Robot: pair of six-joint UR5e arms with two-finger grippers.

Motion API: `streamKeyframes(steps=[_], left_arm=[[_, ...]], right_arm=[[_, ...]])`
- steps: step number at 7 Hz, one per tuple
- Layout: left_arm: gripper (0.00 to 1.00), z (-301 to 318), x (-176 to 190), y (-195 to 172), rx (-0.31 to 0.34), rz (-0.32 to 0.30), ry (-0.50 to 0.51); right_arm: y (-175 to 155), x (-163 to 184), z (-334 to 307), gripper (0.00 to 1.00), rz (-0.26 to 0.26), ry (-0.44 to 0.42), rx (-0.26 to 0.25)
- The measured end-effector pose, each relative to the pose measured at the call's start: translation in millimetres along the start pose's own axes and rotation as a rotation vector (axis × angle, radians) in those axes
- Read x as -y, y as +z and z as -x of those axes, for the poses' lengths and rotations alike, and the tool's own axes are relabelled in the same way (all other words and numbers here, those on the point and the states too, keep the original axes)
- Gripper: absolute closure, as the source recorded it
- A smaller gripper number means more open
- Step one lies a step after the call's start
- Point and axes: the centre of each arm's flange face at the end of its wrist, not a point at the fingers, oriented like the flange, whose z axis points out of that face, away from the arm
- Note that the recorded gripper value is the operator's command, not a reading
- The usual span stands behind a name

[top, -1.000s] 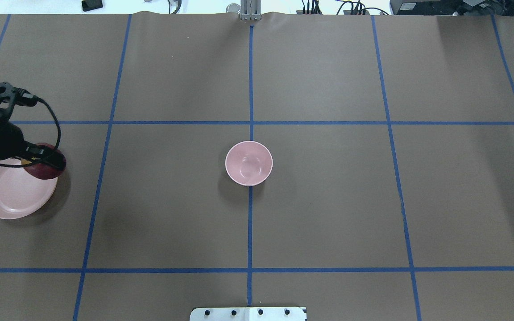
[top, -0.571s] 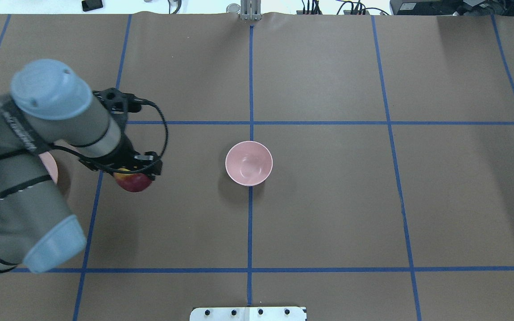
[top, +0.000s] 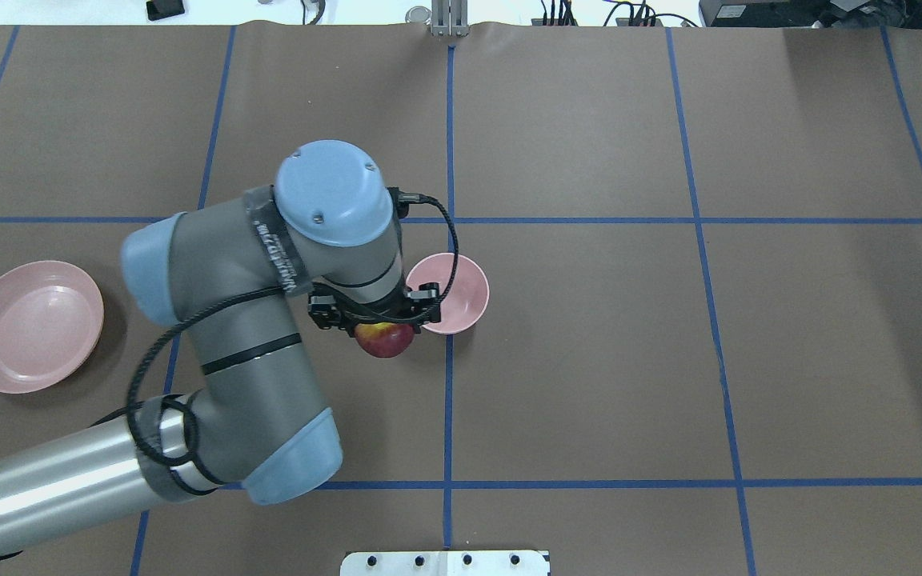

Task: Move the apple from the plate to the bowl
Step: 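Lift the apple and carry it over the pink bowl with the left gripper, then lower the apple into the bowl and open the left gripper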

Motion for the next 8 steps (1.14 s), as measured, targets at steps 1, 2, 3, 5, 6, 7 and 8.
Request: streamKeyframes(steps=[1,2,3,5,6,7,8], left_arm=[[1.00,-8,3,5,-0.010,-0.008,0.000],[1.00,-12,8,12,-0.019,-0.020,0.003],[1.00,-15,14,23,-0.035,-0.034,0.011],[0.98,-17,26,41,-0.063,-0.051,0.017],[0.90,-16,29,47,-0.061,-0.053,0.016],[0.64,-14,31,50,-0.057,-0.054,0.014],[0.28,-13,34,52,-0.054,-0.055,0.013]], right_arm=[[0,0,1,0.00,-0.001,0.004,0.003],[-1,1,1,0.00,-0.002,0.007,0.005],[-1,1,1,0.00,-0.003,0.007,0.006],[-1,2,2,0.00,-0.004,0.013,0.006],[-2,2,2,0.00,-0.005,0.015,0.007],[-2,2,2,0.00,-0.005,0.015,0.007],[-2,3,3,0.00,-0.005,0.015,0.007]])
